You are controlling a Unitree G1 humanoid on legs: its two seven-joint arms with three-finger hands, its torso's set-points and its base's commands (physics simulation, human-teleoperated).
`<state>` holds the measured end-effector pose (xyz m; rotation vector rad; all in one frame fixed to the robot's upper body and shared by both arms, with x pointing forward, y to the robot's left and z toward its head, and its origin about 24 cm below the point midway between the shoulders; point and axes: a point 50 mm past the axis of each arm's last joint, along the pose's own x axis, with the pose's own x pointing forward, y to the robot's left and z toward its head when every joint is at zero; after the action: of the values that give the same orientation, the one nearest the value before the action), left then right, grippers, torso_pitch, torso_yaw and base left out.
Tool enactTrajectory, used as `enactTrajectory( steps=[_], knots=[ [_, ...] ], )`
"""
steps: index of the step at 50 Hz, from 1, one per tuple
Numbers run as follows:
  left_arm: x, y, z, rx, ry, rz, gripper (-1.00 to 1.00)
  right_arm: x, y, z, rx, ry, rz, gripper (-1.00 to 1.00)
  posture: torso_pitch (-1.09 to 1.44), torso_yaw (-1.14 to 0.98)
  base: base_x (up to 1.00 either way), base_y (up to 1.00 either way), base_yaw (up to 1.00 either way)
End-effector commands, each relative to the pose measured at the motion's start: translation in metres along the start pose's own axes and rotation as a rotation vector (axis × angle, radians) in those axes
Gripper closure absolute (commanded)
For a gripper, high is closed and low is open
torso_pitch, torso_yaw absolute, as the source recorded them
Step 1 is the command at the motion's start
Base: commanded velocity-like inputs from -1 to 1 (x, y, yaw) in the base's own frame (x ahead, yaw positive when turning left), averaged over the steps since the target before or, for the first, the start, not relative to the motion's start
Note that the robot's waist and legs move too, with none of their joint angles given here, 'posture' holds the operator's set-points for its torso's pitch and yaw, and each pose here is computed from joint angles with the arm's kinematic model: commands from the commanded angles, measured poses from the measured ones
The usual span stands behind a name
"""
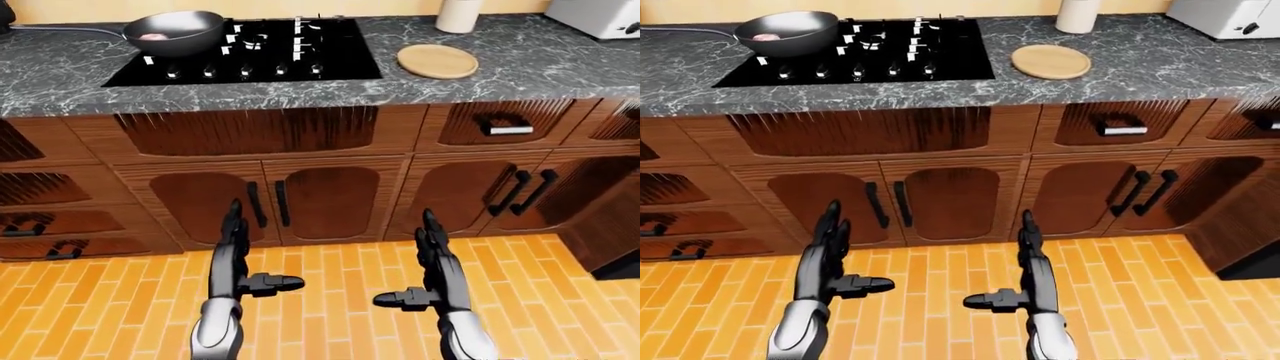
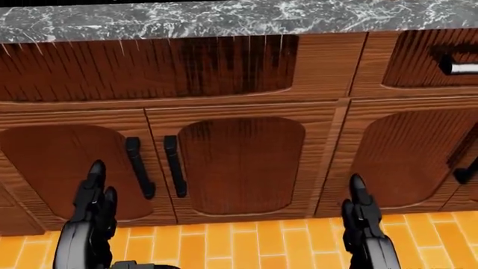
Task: Pick the pork loin from the pan and place it on the plate.
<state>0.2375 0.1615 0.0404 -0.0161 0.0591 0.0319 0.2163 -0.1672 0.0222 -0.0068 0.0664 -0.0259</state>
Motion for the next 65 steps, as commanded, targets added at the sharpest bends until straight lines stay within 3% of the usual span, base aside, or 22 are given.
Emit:
enactTrajectory(
  steps=[1,65],
  knots=[
    [0.0022,0.0012,0.0152,0.004,-0.082,0.004,-1.0,0.0036,0.0031,0.0174,-0.001,-0.094,0.015,-1.0,0.0,0.0,0.0,0.01,0.0],
    [-0.0002,0.0007,0.0189,0.001,-0.087,0.001,-1.0,-0.0009,0.0018,0.0207,0.002,-0.098,0.014,-1.0,0.0,0.0,0.0,0.26,0.0]
  ],
)
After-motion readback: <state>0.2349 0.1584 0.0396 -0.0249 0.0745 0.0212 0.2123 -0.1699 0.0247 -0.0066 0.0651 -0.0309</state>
